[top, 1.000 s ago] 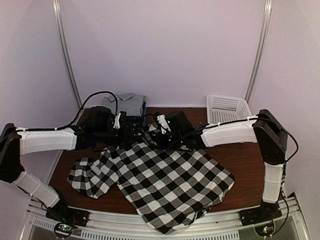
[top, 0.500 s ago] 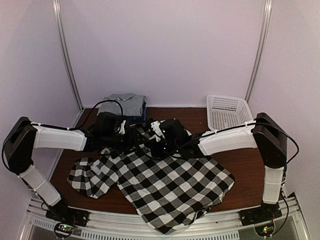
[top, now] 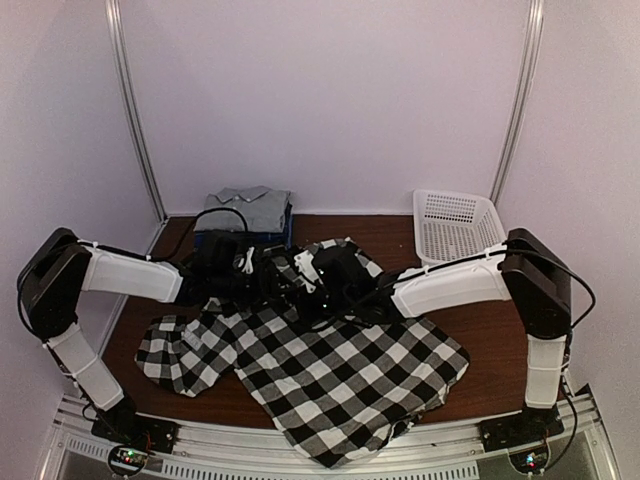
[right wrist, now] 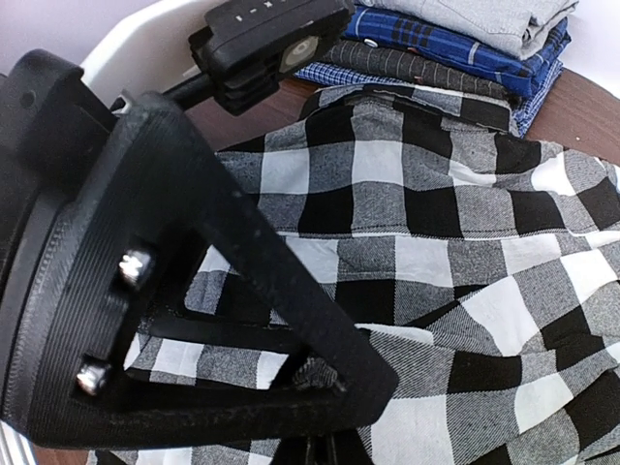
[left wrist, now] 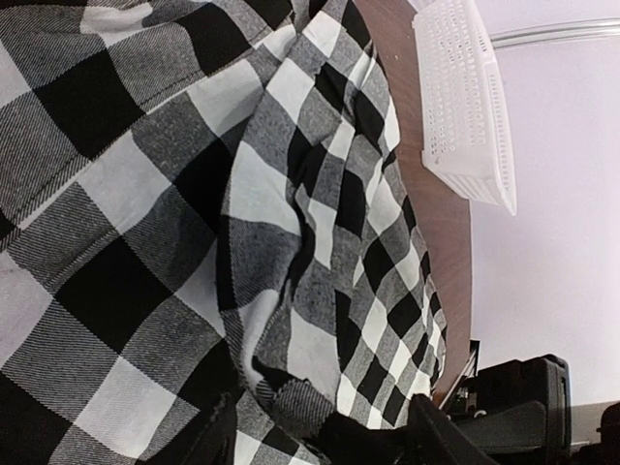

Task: Fold and stack the long sleeve shirts

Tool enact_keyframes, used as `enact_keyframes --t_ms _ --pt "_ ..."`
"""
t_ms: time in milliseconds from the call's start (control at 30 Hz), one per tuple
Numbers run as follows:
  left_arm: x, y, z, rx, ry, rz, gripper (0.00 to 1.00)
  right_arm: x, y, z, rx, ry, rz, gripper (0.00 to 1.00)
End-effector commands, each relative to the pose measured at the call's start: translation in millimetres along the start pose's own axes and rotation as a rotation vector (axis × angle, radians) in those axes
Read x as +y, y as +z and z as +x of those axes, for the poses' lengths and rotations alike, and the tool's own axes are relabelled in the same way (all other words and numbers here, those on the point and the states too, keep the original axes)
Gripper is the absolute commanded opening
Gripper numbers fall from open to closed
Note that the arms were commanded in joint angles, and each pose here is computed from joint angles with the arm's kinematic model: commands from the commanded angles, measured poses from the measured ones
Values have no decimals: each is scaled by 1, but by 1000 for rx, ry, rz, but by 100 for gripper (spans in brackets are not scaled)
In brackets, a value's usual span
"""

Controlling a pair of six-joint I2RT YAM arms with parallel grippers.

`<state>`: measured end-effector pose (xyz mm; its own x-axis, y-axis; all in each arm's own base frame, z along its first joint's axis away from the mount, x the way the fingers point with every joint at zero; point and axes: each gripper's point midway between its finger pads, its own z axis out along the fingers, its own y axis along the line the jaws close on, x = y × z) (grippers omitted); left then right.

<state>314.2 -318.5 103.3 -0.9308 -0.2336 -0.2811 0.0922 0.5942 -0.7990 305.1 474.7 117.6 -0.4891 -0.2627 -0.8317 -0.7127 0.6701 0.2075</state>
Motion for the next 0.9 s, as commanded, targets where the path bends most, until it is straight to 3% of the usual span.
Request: enact_keyframes --t_ms 0,233,300,433,567,667,867 --pt "-7 4 -10 -28 10 19 59 2 6 4 -16 -20 3 5" --pt "5 13 -7 -7 5 -15 41 1 7 6 -13 -23 9 5" --pt "6 14 -7 -5 6 -21 30 0 6 6 -12 -22 11 7" --pt "7 15 -9 -9 19 -34 0 -3 -5 0 -17 -2 32 20" --pt "-3 11 -19 -31 59 -43 0 -14 -29 -12 -49 53 74 42" --pt "-18 2 -29 -63 104 -37 0 -34 -55 -17 -59 127 123 52" --pt "-48 -17 -51 -118 199 -41 0 -104 -114 23 18 300 376 54"
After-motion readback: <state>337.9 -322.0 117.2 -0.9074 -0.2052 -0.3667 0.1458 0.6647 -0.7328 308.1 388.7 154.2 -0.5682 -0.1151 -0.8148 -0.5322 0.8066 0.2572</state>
